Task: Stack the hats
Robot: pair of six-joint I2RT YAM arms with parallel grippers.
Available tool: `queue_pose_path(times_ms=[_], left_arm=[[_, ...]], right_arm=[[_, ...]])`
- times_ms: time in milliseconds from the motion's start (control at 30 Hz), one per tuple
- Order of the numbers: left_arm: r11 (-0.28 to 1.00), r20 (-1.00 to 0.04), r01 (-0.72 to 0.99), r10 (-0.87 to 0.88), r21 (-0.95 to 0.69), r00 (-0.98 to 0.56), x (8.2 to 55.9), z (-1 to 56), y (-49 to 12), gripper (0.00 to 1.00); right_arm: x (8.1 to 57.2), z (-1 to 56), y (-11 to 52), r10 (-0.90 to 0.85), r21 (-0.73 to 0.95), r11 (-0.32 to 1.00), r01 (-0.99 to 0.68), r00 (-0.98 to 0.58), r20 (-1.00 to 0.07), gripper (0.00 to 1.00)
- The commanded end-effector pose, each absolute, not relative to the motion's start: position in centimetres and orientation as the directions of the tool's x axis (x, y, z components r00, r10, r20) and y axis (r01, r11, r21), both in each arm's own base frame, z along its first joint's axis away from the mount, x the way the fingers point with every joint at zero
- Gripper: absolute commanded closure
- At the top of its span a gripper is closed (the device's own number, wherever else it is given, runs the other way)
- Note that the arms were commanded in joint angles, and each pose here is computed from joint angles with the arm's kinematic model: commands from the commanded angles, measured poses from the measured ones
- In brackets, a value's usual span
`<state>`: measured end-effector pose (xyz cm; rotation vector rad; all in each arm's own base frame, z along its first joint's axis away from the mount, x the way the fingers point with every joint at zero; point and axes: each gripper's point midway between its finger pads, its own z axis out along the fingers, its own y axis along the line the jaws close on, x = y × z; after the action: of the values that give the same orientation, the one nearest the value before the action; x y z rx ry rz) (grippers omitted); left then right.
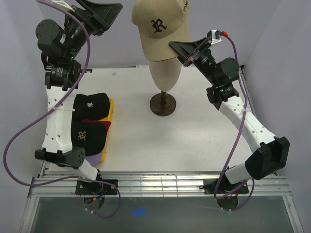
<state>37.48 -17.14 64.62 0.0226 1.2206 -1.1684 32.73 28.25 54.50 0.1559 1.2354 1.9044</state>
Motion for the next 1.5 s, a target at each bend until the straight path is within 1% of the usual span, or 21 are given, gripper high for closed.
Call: queue_pose_path(times_ms=[0, 133, 167, 333, 433, 600, 1100, 1467], left_arm=[[0.537, -0.689, 0.654, -0.724, -0.533, 0.033, 34.0, 67.6, -14.0, 0.11], [0.552, -0.678, 0.607, -0.734, -0.571, 0.030, 33.0, 67.0, -13.1, 0.12], [0.548, -0.674, 0.617, -0.738, -0.565, 0.038, 31.8, 67.4, -12.9, 0.12], [0.539, -0.670, 0.611, -0.742, -0.581, 0.018, 30.7, 66.7, -12.8, 0.13], [0.521, -0.666, 0.614, -0.746, -0.593, -0.010, 30.2, 66.2, -13.0, 0.14], [0.515, -0.665, 0.614, -0.746, -0.598, -0.023, 29.3, 65.7, -13.1, 0.14], [0.527, -0.680, 0.606, -0.733, -0.597, -0.032, 28.9, 64.6, -13.1, 0.15], [0.532, -0.684, 0.595, -0.728, -0.602, -0.041, 29.0, 63.8, -13.1, 0.15]], right_arm=[[31.4, 58.5, 25.5, 0.768, 0.737, -0.240, -0.632, -0.588, -0.254, 0.92], [32.2, 58.6, 25.6, 0.755, 0.752, -0.292, -0.592, -0.625, -0.199, 0.92], [32.3, 58.7, 25.4, 0.761, 0.751, -0.298, -0.590, -0.621, -0.186, 0.92], [32.8, 57.8, 25.2, 0.770, 0.765, -0.294, -0.573, -0.616, -0.165, 0.92], [33.4, 56.8, 25.1, 0.774, 0.779, -0.309, -0.545, -0.621, -0.128, 0.92], [34.3, 55.5, 25.3, 0.774, 0.797, -0.312, -0.517, -0.625, -0.102, 0.92], [34.5, 50.2, 25.4, 0.755, 0.836, -0.334, -0.435, -0.655, -0.039, 0.92], [33.7, 48.1, 24.7, 0.753, 0.834, -0.358, -0.419, -0.658, -0.007, 0.92]])
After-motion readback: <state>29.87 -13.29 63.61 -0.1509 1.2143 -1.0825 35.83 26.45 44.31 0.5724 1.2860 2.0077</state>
